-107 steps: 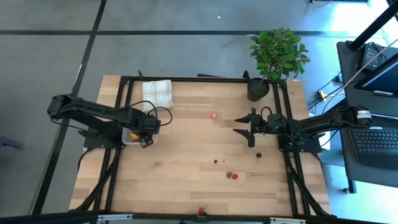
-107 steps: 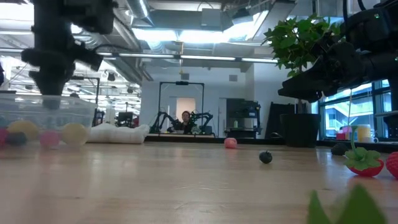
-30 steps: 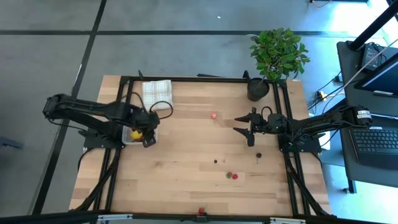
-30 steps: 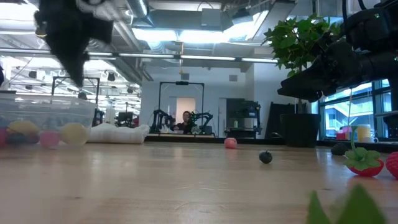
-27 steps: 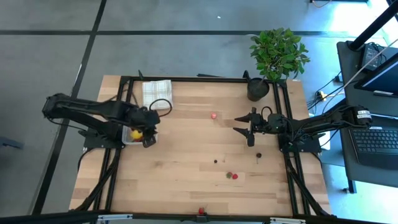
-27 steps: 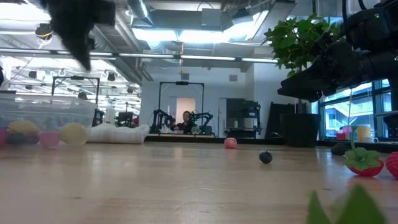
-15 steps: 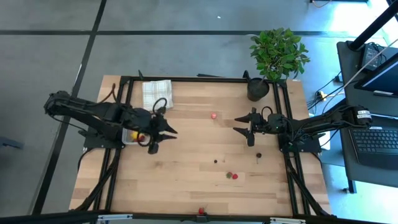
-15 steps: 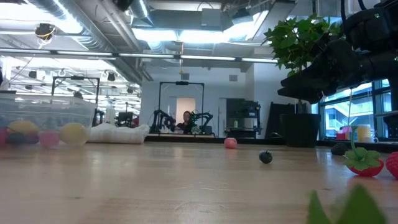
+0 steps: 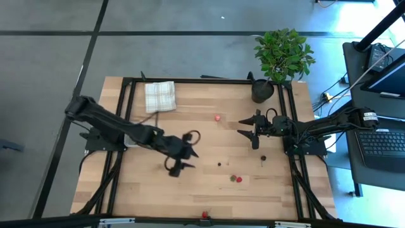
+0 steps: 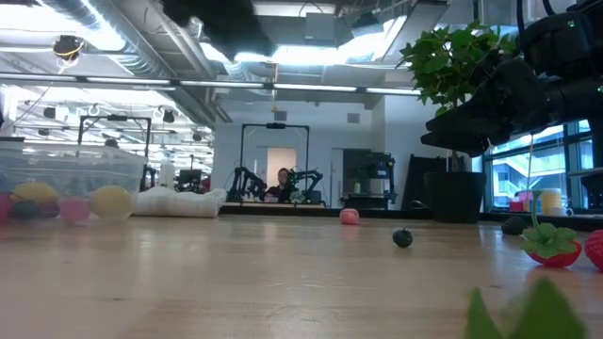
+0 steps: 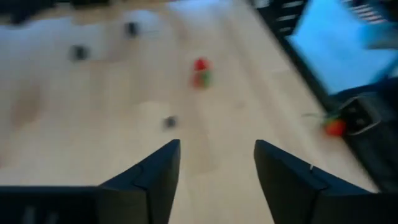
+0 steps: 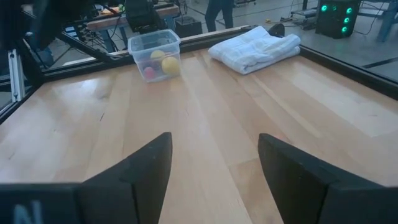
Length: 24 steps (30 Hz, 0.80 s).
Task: Pick and placing Produce into tupperware
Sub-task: Put the bottom red strawberry into the transparent bin
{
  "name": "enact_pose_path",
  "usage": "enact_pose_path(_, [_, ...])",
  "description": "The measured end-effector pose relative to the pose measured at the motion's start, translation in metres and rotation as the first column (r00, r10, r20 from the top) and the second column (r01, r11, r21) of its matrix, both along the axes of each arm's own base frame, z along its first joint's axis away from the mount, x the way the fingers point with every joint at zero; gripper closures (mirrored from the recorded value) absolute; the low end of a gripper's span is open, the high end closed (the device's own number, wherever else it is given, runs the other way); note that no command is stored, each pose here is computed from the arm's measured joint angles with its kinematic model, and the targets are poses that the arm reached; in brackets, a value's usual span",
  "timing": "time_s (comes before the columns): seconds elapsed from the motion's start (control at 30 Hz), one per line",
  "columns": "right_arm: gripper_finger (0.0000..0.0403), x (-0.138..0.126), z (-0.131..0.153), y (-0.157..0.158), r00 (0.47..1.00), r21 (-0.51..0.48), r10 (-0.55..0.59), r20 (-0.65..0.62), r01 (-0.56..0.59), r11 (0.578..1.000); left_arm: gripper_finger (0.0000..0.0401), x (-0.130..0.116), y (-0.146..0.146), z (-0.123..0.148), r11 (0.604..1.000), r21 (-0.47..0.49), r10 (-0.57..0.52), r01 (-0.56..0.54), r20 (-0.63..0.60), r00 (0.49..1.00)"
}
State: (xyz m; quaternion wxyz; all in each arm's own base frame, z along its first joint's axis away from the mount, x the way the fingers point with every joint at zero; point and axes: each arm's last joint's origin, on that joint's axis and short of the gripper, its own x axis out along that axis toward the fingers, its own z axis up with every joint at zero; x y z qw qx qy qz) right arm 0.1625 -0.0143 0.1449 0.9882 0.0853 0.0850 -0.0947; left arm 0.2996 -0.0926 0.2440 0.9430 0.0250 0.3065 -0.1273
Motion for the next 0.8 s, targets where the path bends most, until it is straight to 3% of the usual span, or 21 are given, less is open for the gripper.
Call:
enact_pose_path(0.1, [0.0163,0.0,0.0,0.0,1.0,0.0,0.0,-0.002,0.0,1.0,0.0183,0.015,-0.008,-0.016,0.988,-0.113,-0.108,0.108,0.006,0.994])
enact_pose_path(0.23, [0.0163,0.0,0.0,0.0,1.0,0.0,0.001,-0.005,-0.001,1.0,0.0172,0.031,-0.01,-0.029,0.925,-0.32,-0.213,0.205,0.011,0.977])
enact_pose_path(0.33, [0.0163,0.0,0.0,0.0,1.0,0.0,0.002,-0.005,-0.002,1.0,0.0171,0.041,-0.007,-0.037,0.904,-0.379,-0.202,0.199,0.031,0.979])
enact_pose_path(0.5, [0.0163,0.0,0.0,0.0,1.0,0.001,0.002,-0.005,-0.001,1.0,0.017,0.047,-0.008,-0.049,0.913,-0.33,-0.235,0.238,0.05,0.971])
enact_pose_path(0.67, [0.0163,0.0,0.0,0.0,1.0,0.003,0.001,-0.004,-0.001,1.0,0.017,0.047,-0.008,-0.051,0.907,-0.353,-0.233,0.229,0.032,0.972])
enact_pose_path(0.8, [0.0163,0.0,0.0,0.0,1.0,0.002,0.002,-0.005,-0.002,1.0,0.0173,0.045,-0.016,-0.053,0.958,-0.16,-0.229,0.239,0.08,0.97])
